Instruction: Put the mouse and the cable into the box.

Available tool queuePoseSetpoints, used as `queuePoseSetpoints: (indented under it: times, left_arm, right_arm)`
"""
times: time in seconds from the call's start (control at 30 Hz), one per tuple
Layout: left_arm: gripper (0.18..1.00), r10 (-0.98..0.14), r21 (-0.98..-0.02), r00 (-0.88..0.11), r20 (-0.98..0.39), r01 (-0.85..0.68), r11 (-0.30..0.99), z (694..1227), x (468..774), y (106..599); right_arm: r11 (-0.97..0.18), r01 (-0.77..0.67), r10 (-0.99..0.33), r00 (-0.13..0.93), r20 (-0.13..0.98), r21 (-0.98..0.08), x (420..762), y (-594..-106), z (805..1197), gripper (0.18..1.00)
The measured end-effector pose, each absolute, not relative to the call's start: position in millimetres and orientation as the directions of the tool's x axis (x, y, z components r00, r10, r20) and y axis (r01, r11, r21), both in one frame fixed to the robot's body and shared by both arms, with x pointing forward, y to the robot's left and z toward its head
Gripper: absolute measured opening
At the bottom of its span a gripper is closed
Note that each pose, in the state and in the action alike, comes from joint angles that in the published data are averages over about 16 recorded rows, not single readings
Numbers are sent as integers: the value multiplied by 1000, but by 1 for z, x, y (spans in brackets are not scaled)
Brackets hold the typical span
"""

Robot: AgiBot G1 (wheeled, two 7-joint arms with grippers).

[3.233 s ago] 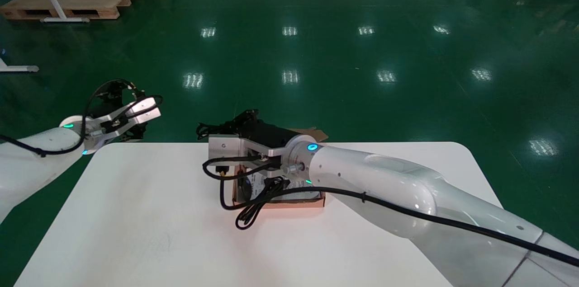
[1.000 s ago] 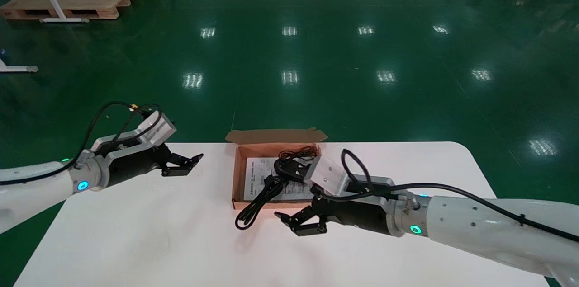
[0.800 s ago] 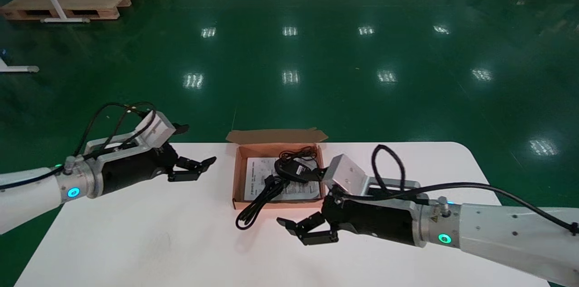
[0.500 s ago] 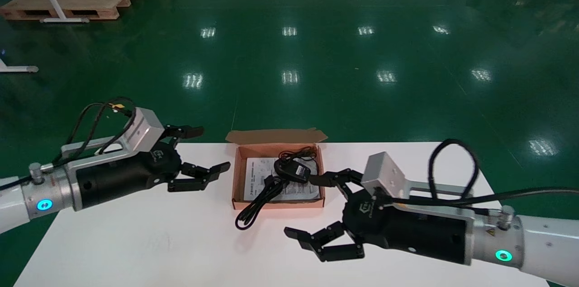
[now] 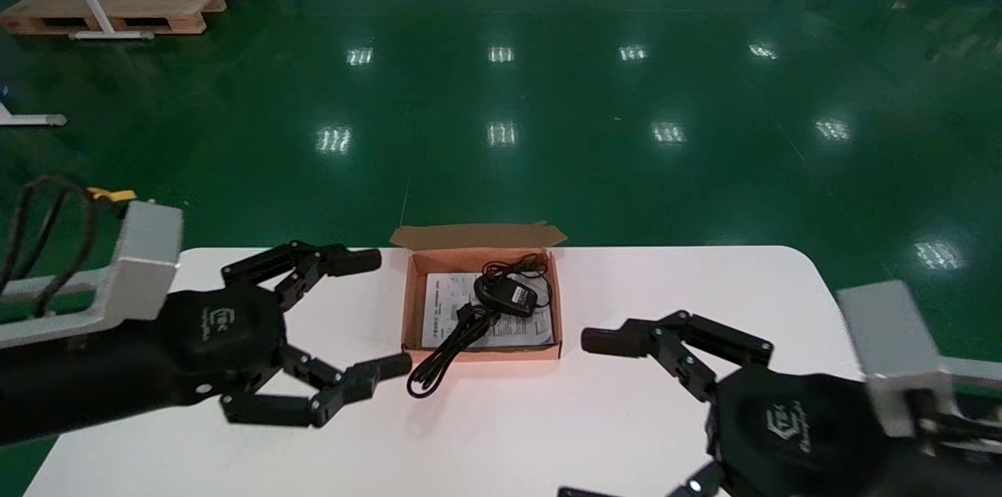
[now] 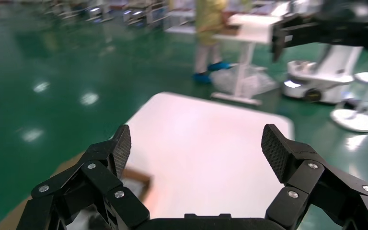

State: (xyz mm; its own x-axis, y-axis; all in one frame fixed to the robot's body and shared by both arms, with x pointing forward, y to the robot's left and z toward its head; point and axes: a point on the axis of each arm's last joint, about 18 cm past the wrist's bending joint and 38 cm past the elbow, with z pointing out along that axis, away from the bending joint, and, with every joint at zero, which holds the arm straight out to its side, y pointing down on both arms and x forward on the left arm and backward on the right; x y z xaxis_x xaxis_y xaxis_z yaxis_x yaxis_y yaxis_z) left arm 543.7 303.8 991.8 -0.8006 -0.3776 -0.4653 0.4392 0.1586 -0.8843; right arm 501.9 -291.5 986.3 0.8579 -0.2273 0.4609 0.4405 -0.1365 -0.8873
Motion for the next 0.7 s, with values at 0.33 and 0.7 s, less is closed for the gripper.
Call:
queuePoseSetpoints:
  times: [0.33, 0.7]
  left_arm:
    - [1001, -183, -877, -858, -480, 466, 113, 992, 477, 300]
    - [1001, -130, -874, -865, -485, 474, 107, 991, 461, 300]
  right_arm:
    - [-108, 469, -169, 860, 481, -877, 472, -303, 993, 1001]
    - [-105, 470, -165, 861, 482, -876, 470, -304, 993, 1001]
